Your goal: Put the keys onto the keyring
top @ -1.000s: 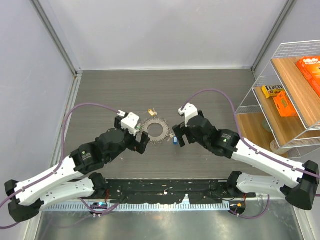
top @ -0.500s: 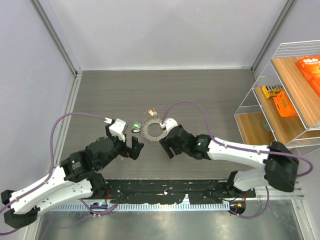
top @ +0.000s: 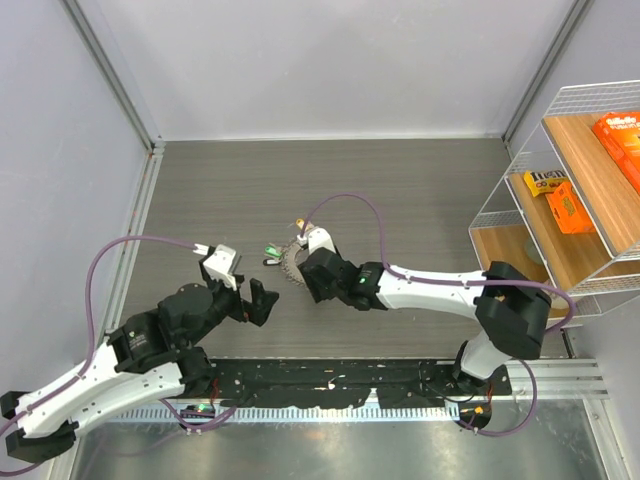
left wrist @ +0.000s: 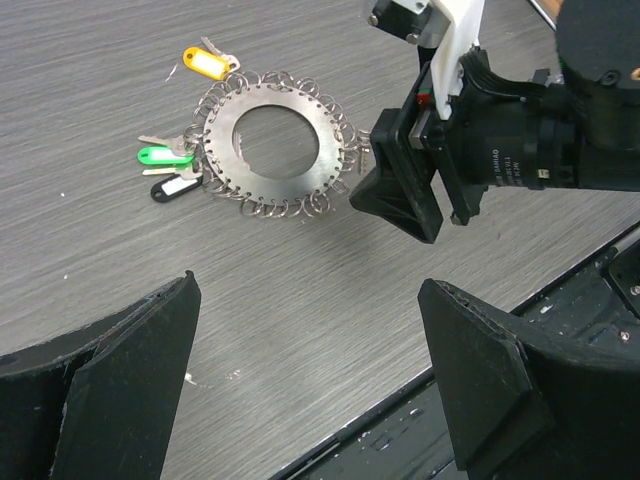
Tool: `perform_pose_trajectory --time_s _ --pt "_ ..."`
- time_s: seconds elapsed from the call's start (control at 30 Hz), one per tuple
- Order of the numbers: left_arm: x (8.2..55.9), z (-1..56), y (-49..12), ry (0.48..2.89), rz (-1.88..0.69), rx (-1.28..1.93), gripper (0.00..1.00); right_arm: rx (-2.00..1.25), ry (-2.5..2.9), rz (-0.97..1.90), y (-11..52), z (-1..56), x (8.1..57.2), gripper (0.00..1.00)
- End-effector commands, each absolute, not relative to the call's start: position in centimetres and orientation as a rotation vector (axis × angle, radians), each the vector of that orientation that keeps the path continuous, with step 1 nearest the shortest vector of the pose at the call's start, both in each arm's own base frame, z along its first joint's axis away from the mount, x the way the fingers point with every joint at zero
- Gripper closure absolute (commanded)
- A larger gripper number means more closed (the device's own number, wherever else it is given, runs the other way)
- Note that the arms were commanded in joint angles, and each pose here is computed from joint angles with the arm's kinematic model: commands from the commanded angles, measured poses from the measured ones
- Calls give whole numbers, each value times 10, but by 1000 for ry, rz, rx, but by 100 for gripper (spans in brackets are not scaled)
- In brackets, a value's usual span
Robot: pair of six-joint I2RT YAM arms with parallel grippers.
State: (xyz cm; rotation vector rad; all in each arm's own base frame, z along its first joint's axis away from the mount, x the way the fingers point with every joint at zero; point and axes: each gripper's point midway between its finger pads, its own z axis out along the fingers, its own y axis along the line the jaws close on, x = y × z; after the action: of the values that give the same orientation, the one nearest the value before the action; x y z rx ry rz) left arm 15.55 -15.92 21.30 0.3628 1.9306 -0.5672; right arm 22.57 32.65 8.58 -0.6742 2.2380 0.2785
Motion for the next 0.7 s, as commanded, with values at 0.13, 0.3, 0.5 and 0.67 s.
perform_pose_trajectory --time_s 0.13,0.3,0.5,0.67 --pt "154 211 -154 1938 -564 336 1 -544 2223 264 342 87 242 50" --pt "155 208 -155 1947 -557 337 1 -538 2245 222 341 73 244 51" --pt "155 209 -155 1950 -552 339 1 -529 2254 183 342 64 249 53" --pt "157 208 -156 1953 -542 344 1 -518 2256 140 340 58 255 56"
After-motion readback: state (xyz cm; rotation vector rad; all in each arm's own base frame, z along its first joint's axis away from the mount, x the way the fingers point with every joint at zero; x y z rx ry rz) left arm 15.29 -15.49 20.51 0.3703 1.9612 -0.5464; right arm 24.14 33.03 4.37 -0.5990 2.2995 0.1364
